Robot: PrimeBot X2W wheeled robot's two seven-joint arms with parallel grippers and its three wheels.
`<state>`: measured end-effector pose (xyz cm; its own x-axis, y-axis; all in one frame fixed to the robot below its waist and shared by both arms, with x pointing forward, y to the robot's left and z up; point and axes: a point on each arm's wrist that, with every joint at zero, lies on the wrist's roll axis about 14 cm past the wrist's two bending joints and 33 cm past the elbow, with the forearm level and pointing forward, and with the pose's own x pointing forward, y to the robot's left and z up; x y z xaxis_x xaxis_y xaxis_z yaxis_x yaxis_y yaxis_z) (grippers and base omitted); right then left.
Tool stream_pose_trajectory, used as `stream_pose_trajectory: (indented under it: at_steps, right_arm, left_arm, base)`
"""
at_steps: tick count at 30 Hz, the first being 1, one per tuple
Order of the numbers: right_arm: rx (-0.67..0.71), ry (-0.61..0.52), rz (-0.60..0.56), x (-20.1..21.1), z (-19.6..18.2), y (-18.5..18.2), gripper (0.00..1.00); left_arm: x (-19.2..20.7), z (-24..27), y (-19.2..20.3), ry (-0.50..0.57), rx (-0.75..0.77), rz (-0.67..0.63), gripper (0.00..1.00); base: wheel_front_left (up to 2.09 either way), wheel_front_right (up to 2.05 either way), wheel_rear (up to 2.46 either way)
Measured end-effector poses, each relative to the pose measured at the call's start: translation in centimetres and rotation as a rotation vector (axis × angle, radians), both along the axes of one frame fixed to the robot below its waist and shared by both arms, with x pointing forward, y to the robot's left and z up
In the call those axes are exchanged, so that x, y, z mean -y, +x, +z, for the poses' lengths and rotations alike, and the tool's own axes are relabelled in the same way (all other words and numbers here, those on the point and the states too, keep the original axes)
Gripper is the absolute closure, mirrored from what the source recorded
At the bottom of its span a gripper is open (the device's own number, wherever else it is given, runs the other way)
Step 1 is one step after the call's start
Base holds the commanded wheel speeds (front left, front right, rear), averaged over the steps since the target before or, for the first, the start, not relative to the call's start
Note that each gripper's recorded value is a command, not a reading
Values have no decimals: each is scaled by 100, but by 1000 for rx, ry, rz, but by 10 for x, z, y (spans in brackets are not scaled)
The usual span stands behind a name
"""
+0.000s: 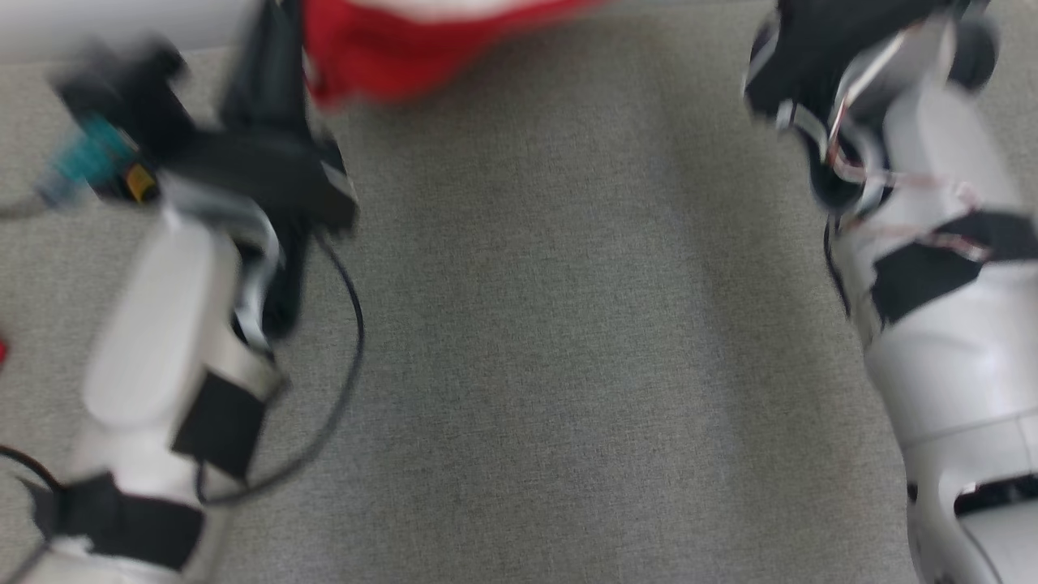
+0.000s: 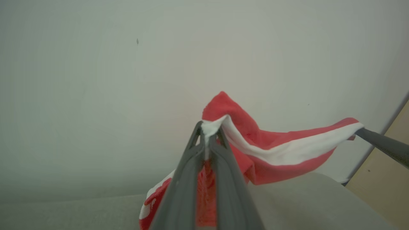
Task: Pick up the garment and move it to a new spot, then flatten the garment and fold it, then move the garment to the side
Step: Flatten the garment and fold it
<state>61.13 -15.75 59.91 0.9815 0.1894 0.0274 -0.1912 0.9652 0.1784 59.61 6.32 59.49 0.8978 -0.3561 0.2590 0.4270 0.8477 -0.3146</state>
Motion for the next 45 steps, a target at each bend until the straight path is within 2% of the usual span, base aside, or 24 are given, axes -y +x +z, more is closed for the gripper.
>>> stream_pose_trajectory:
  at_steps: [2,8,9,13,21,23,26,29,32,37,45]
  right_arm:
    - [-153,-26,17,1,-47,-20,100]
    - [-406,-105,26,22,-112,-75,100]
    - [-406,-105,26,22,-112,-75,100]
    - [-485,-151,32,38,-123,-113,100]
    - [-565,-148,-20,75,-124,-194,100]
    - [-599,-143,-38,83,-126,-220,100]
    - [-629,-95,-56,81,-126,-256,100]
    - [-620,-57,-67,69,-110,-288,100]
    - [-591,-56,-69,60,-95,-293,100]
    - [-605,-138,-49,51,-93,-280,100]
    - [-588,-292,-40,54,-87,-203,100]
  left_arm:
    - [7,-56,-26,63,-128,-23,100]
    - [25,-126,-90,175,-290,-104,100]
    - [25,-126,-90,175,-290,-104,100]
    - [28,-141,-126,276,-305,-150,100]
    - [32,-150,-191,337,-325,-191,100]
    - [32,-146,-203,332,-318,-182,100]
    - [27,-135,-216,259,-311,-129,100]
    - [23,-131,-238,231,-313,-107,100]
    - [19,-130,-249,230,-332,-101,100]
    - [17,-127,-246,244,-350,-95,100]
    - [27,-108,-206,231,-342,-87,100]
  base:
    - [0,0,0]
    - [0,0,0]
    - [0,0,0]
    - [0,0,0]
    - [0,0,0]
    - [0,0,0]
    - [0,0,0]
    - [0,0,0]
    - [0,0,0]
    - [0,0,0]
    - [0,0,0]
